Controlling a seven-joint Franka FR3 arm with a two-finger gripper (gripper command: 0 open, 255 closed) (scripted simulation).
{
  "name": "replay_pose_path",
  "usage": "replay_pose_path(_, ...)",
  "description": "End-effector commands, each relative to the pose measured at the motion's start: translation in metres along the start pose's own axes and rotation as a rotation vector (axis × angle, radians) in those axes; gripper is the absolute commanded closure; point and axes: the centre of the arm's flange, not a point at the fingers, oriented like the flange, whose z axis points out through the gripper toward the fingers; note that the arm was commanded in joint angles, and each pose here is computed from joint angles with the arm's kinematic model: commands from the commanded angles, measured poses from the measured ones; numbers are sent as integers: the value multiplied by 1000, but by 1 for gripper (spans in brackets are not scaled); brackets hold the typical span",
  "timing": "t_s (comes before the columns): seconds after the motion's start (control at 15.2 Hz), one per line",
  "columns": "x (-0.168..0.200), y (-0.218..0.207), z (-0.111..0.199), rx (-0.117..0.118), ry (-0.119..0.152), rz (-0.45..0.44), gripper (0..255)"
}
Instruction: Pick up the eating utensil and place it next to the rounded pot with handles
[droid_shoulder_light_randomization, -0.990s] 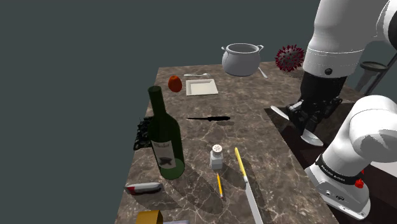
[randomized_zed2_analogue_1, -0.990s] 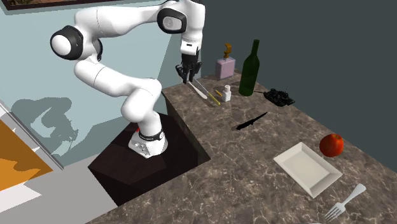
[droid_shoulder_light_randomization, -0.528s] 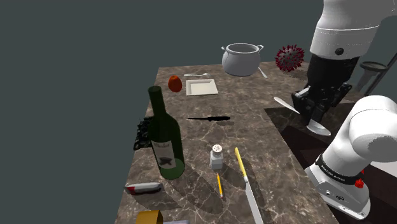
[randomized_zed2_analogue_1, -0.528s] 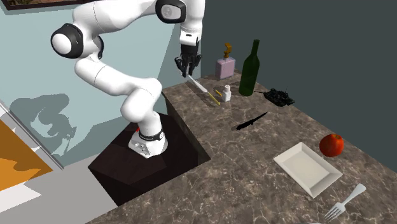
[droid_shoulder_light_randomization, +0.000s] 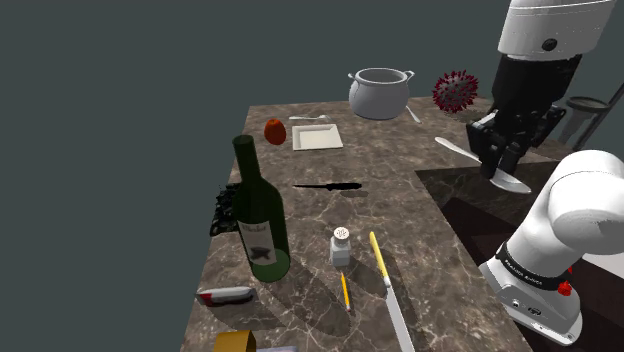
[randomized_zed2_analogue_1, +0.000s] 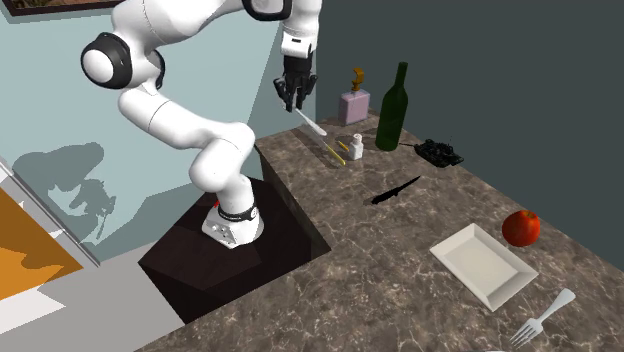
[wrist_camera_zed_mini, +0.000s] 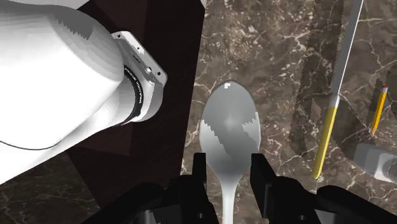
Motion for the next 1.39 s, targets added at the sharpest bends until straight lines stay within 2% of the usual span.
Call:
replay_pose_path(0.0,16,11,-3,-1,0,0,255)
replay_pose_path(1.32,233,161,-10,-1,0,0,255)
